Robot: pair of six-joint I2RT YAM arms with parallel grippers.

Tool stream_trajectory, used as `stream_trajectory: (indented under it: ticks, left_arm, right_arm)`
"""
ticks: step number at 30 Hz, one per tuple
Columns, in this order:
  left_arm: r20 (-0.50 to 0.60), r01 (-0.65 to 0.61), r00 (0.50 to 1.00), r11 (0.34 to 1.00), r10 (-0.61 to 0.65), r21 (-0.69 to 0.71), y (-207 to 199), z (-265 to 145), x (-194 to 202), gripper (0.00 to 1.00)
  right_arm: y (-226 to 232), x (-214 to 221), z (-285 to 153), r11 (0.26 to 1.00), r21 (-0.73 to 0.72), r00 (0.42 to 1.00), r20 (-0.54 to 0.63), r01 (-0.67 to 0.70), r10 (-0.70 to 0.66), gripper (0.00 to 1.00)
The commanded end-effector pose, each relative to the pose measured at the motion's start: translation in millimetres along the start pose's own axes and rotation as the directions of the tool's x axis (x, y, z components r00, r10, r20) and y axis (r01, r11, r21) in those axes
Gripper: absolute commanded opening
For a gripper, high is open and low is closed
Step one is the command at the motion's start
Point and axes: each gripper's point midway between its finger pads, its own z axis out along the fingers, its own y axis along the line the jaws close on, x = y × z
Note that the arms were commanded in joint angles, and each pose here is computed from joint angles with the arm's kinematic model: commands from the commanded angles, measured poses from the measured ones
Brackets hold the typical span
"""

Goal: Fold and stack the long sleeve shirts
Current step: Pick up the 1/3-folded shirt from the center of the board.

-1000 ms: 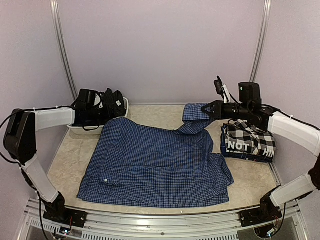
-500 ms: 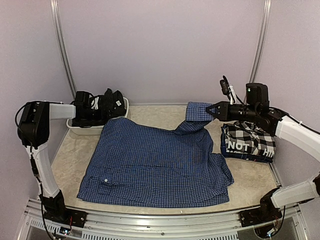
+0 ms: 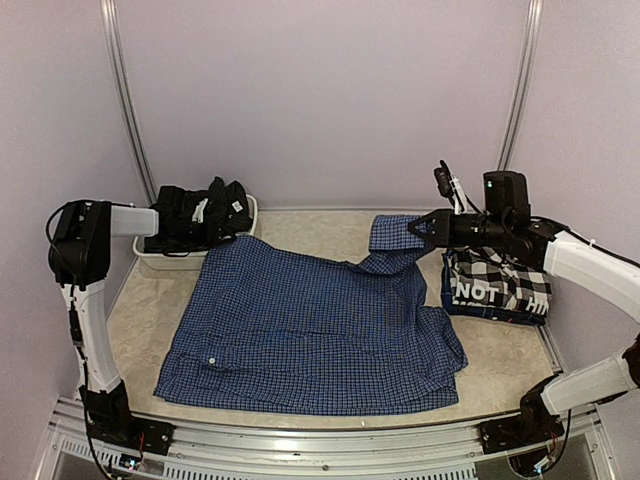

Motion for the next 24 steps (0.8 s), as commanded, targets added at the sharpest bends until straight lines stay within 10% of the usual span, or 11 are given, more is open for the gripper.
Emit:
stream_trajectory:
  ticks: [1,18,24]
  left_arm:
    - [-0.009,0.01,1.0,0.999,-0.009,0.048,-2,-1,4,0.41]
    - [0.086,-0.027,0.996,1.0,0.027,0.005,-23,-36,-16,0.01]
    - [0.183,-0.056,0.98,0.993,0.075,-0.108,-33,-65,-19,0.0]
  right_arm:
    - [-1,6,7,1.0,-0.006,1.0,-0.012,-0.008,0.008,0.0]
    - [3,-4,-5,1.0,0.024,1.0,0.01,0.011,-0.012,0.0]
    - [4,-12,-17,0.997,0.065,0.999,0.022,0.03,-0.032,0.0]
